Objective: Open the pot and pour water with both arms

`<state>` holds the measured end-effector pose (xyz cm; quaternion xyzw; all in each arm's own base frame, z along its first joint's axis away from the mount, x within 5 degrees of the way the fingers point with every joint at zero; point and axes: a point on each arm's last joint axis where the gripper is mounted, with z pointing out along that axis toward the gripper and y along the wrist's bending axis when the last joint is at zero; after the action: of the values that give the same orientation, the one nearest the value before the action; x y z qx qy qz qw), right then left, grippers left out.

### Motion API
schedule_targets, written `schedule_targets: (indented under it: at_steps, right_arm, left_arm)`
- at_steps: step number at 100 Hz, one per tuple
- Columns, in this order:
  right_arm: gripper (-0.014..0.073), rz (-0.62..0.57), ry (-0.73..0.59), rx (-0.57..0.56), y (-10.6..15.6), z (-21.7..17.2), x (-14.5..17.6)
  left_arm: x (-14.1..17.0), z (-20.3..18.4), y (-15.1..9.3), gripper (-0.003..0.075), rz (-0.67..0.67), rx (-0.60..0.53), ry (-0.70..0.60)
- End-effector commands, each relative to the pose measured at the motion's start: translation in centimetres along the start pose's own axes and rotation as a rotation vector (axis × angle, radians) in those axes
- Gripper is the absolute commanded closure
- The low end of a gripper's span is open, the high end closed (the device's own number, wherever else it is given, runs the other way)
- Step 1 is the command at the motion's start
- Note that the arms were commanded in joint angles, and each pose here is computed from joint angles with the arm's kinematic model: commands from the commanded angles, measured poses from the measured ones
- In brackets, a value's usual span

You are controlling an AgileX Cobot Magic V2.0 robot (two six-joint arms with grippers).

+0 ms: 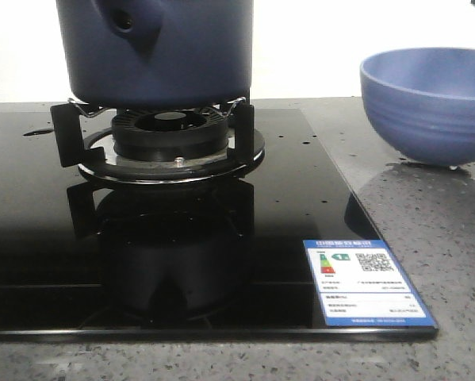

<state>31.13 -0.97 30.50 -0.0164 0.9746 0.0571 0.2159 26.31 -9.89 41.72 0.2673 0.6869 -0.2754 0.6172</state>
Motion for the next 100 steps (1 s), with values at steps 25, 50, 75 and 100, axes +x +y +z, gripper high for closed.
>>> schedule_targets:
  at_steps: [25, 50, 75, 100]
  right_arm:
    - [0.0515, -0.017, -0.058, -0.011, 0.1, -1.4, -0.7]
    - [0.0103, -0.034, -0.118, -0.016, 0.6, -4.7, -1.3]
    - [0.0104, -0.056, -0.284, -0.016, 1.7, -10.5, -0.3]
    - [0.0104, -0.072, -0.372, -0.008, 2.4, -13.7, 1.2]
  left_arm:
    - [-2.1, -0.8, -0.8, 0.0391, -0.027, 0.010, -0.093]
    - [-1.6, -0.1, -1.2, 0.0391, -0.035, 0.075, -0.068]
    - [0.0, 2.4, -2.2, 0.0391, -0.027, 0.145, -0.015]
    - [1.8, 4.6, -1.5, 0.0391, 0.039, 0.116, 0.033]
